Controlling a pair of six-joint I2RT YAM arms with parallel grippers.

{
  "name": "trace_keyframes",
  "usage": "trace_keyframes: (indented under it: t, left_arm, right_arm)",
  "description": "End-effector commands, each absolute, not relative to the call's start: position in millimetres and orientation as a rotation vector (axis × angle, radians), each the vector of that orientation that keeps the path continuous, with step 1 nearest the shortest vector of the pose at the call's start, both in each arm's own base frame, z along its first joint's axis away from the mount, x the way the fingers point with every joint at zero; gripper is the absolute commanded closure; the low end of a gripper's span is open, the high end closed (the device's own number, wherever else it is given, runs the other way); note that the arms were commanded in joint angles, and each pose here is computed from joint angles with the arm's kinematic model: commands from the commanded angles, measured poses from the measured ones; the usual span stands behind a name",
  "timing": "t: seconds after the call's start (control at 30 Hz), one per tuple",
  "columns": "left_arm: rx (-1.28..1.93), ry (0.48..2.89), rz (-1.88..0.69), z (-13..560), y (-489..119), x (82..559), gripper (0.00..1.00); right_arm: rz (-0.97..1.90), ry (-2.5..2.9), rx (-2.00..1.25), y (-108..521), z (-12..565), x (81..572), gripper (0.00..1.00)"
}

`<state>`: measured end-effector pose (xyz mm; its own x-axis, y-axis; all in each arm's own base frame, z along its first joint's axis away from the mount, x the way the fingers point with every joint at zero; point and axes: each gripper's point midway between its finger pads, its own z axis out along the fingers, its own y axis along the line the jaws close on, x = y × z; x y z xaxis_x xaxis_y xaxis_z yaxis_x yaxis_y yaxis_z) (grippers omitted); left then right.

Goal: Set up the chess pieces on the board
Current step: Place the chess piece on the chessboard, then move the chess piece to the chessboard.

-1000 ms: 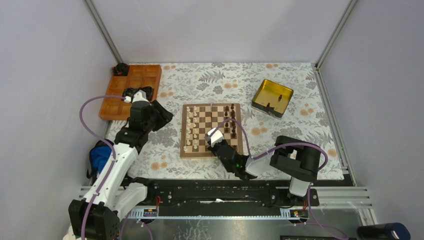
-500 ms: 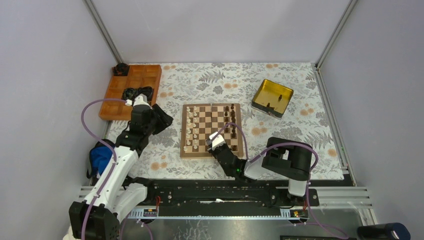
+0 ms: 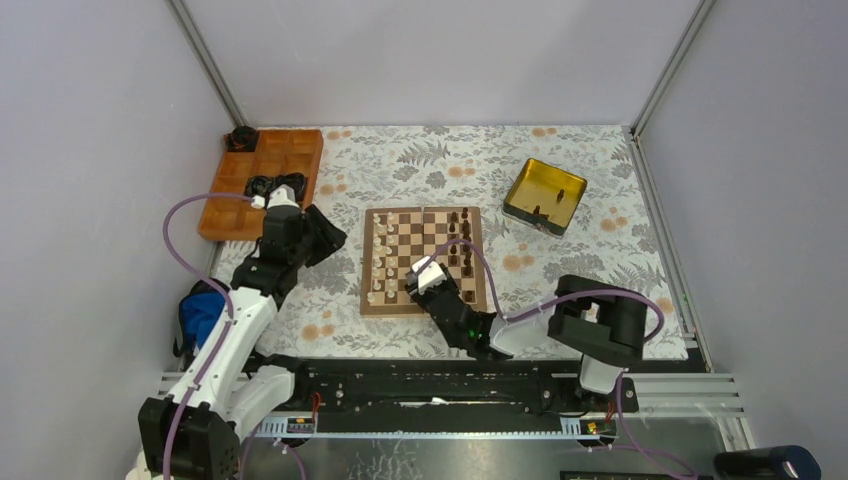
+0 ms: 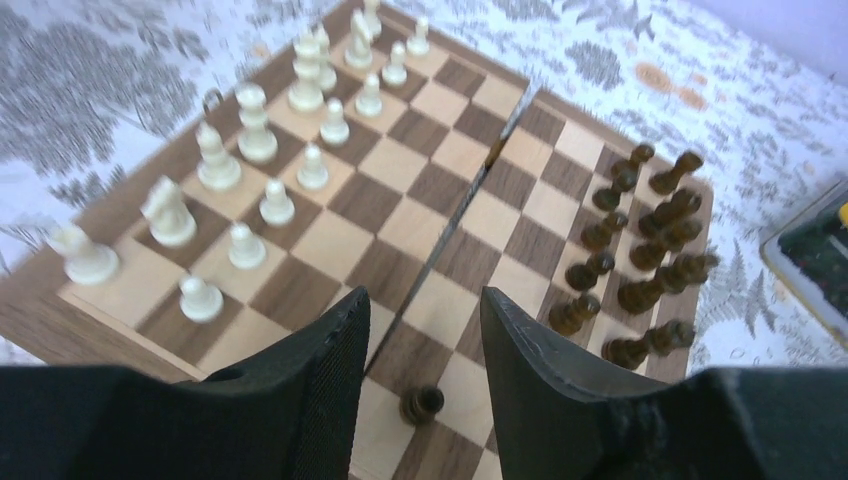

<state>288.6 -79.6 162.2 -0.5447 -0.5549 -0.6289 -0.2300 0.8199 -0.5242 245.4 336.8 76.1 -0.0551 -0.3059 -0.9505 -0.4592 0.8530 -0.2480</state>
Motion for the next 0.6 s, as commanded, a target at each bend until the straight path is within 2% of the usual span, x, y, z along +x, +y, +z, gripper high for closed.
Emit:
trace_keyframes:
  t: [0.0, 0.2, 0.33, 0.57]
  left_arm:
    - [-0.564, 2.088, -0.488, 193, -80, 302, 0.4]
    - [-0.559, 2.077, -0.5, 214, -83, 313, 0.4]
    - [-0.541, 2.088, -0.521, 221, -89, 320, 0.4]
    - [-0.389, 2.154, -0.553, 213, -124, 333, 0.39]
  right_arm:
    - [0.192, 1.588, -0.553, 357, 137, 250, 0.48]
    - [0.206, 1.551, -0.531, 369, 193, 255, 0.49]
    - [0.161, 1.541, -0.426, 354, 237, 270, 0.49]
    - [0.049, 1.631, -0.05, 266, 275, 342, 0.51]
